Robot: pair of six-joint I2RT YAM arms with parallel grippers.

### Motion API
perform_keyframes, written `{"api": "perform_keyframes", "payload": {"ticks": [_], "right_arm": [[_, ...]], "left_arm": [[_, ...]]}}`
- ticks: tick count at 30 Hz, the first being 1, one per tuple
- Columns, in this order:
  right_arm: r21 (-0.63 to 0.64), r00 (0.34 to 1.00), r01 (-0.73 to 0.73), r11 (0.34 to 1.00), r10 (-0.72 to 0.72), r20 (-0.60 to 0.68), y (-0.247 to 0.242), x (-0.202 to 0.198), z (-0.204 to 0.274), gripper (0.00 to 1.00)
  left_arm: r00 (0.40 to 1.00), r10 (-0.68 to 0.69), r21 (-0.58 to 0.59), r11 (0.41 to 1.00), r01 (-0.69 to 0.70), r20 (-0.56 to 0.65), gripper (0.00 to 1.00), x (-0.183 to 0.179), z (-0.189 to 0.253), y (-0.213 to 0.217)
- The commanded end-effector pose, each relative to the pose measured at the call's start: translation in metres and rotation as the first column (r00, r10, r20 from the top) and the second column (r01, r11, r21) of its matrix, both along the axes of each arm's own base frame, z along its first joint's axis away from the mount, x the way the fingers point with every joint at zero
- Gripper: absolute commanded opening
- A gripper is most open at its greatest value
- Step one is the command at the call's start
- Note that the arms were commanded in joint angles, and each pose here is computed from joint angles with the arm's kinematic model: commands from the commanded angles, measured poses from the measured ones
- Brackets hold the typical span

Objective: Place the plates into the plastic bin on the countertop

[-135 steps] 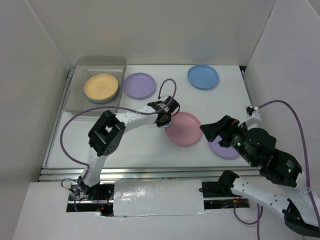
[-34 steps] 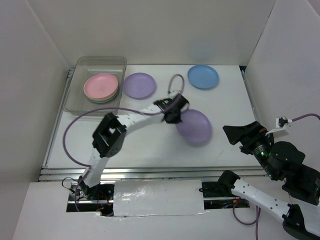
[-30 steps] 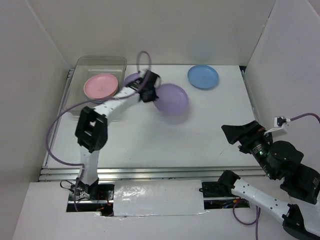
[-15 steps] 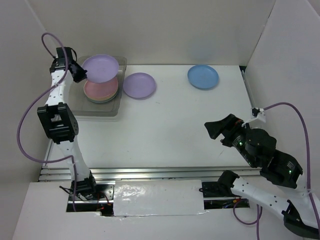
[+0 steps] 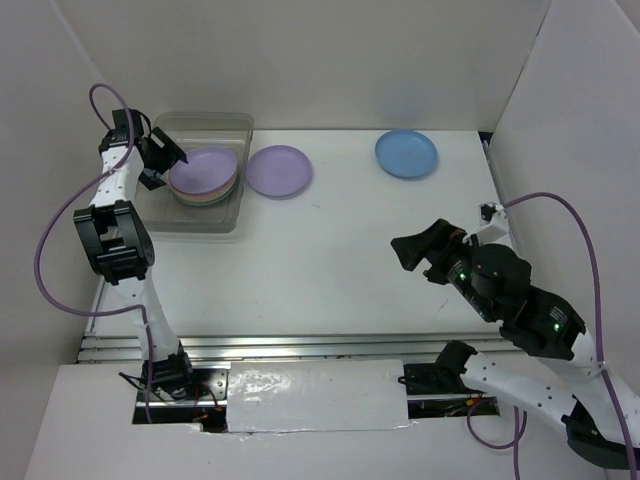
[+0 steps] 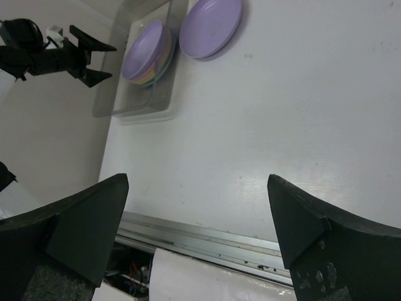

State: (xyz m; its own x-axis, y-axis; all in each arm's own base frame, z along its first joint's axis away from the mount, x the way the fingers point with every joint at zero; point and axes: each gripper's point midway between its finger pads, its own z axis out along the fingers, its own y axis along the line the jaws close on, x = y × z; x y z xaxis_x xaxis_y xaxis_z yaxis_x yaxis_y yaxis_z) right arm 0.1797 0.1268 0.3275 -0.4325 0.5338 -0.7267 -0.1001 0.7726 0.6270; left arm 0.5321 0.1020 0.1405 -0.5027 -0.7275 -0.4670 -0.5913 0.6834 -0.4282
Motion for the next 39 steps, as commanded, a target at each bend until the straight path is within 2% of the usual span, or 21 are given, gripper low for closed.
{"api": "perform_keyframes", "payload": {"ticks": [1,4,5,6,7,10,13,14,15,16,18,19,21,22,25,26,29,30,34,38,39], "right_arm": [[0.007,1.0,-0.024,1.0,0.024,0.019,0.015,0.01,0.003,1.0],[0.008,0.999,-0.043,0.999,0.043,0.017,0.022,0.013,0.004,1.0],[0.007,0.999,-0.047,0.999,0.047,0.014,0.025,0.014,0.002,1.0],[0.014,0.999,-0.049,0.999,0.049,0.022,0.028,0.017,0.003,1.0],[0.007,0.999,-0.04,0.999,0.04,0.024,0.028,0.02,0.001,1.0],[-0.025,1.0,0.003,1.0,-0.002,0.013,0.033,0.043,-0.007,1.0],[-0.07,0.998,-0.027,0.997,0.023,-0.052,0.051,0.08,-0.027,1.0],[-0.096,0.995,-0.029,0.995,0.02,-0.096,0.061,0.099,-0.044,1.0],[-0.104,0.992,-0.013,0.995,0.001,-0.123,0.061,0.111,-0.053,1.0],[-0.093,0.989,0.019,0.996,-0.033,-0.145,0.06,0.129,-0.061,1.0],[-0.08,0.982,0.046,0.996,-0.06,-0.177,0.056,0.138,-0.077,1.0],[-0.034,0.984,0.067,0.997,-0.072,-0.162,0.055,0.143,-0.073,1.0],[-0.017,0.982,0.071,0.997,-0.073,-0.172,0.052,0.138,-0.088,1.0],[0.016,0.987,0.073,0.997,-0.07,-0.142,0.05,0.138,-0.08,1.0],[0.016,0.984,0.081,0.997,-0.077,-0.161,0.04,0.13,-0.092,1.0],[0.021,0.984,0.079,0.997,-0.074,-0.165,0.036,0.129,-0.093,1.0],[0.033,0.986,0.076,0.997,-0.07,-0.152,0.026,0.117,-0.094,1.0],[0.041,0.989,0.072,0.997,-0.066,-0.132,0.022,0.109,-0.091,1.0],[0.075,0.996,0.022,0.997,-0.016,-0.087,0.017,0.09,-0.079,1.0],[0.095,0.997,-0.054,0.994,0.058,-0.043,0.021,0.07,-0.065,1.0],[0.093,0.996,-0.077,0.993,0.081,-0.039,0.022,0.064,-0.063,1.0]], "left_arm": [[0.995,0.026,0.071,0.997,-0.033,0.098,0.99,-0.01,0.066,0.002],[0.988,0.082,0.185,0.977,-0.105,0.129,0.99,-0.034,0.11,-0.004],[0.987,0.052,0.207,0.975,-0.082,0.149,0.99,-0.038,0.121,-0.016],[0.98,0.018,0.229,0.971,-0.063,0.196,0.99,-0.043,0.145,-0.032],[0.974,-0.069,0.287,0.958,0.004,0.215,0.99,-0.041,0.162,-0.07],[0.962,-0.206,0.35,0.927,0.134,0.177,0.99,-0.051,0.18,-0.141],[0.95,-0.282,0.291,0.928,0.234,0.137,0.99,-0.065,0.164,-0.181],[0.933,-0.31,0.263,0.93,0.257,0.181,0.99,-0.072,0.174,-0.19],[0.924,-0.354,0.227,0.921,0.318,0.143,0.99,-0.08,0.147,-0.204],[0.9,-0.388,0.178,0.917,0.356,0.199,0.99,-0.078,0.151,-0.223],[0.887,-0.426,0.162,0.902,0.401,0.177,0.99,-0.078,0.133,-0.249],[0.889,-0.429,0.153,0.9,0.407,0.16,0.99,-0.077,0.125,-0.257],[0.886,-0.445,0.135,0.893,0.429,0.127,0.99,-0.071,0.1,-0.287],[0.895,-0.43,0.134,0.9,0.414,0.119,0.99,-0.069,0.093,-0.293],[0.939,-0.328,0.08,0.944,0.321,0.102,0.99,-0.061,0.062,-0.312],[0.96,-0.254,0.019,0.967,0.253,0.118,0.99,-0.054,0.056,-0.318],[0.992,-0.077,-0.054,0.995,0.083,0.103,0.99,-0.048,0.031,-0.317],[0.996,-0.006,-0.023,1.0,0.008,0.09,0.99,-0.05,0.026,-0.311],[0.975,0.188,-0.003,0.982,-0.189,0.12,0.99,-0.038,0.011,-0.314],[0.948,0.286,-0.001,0.957,-0.289,0.137,0.99,-0.013,0.003,-0.31],[0.942,0.316,0.003,0.948,-0.319,0.114,0.99,-0.01,-0.013,-0.309]]}}
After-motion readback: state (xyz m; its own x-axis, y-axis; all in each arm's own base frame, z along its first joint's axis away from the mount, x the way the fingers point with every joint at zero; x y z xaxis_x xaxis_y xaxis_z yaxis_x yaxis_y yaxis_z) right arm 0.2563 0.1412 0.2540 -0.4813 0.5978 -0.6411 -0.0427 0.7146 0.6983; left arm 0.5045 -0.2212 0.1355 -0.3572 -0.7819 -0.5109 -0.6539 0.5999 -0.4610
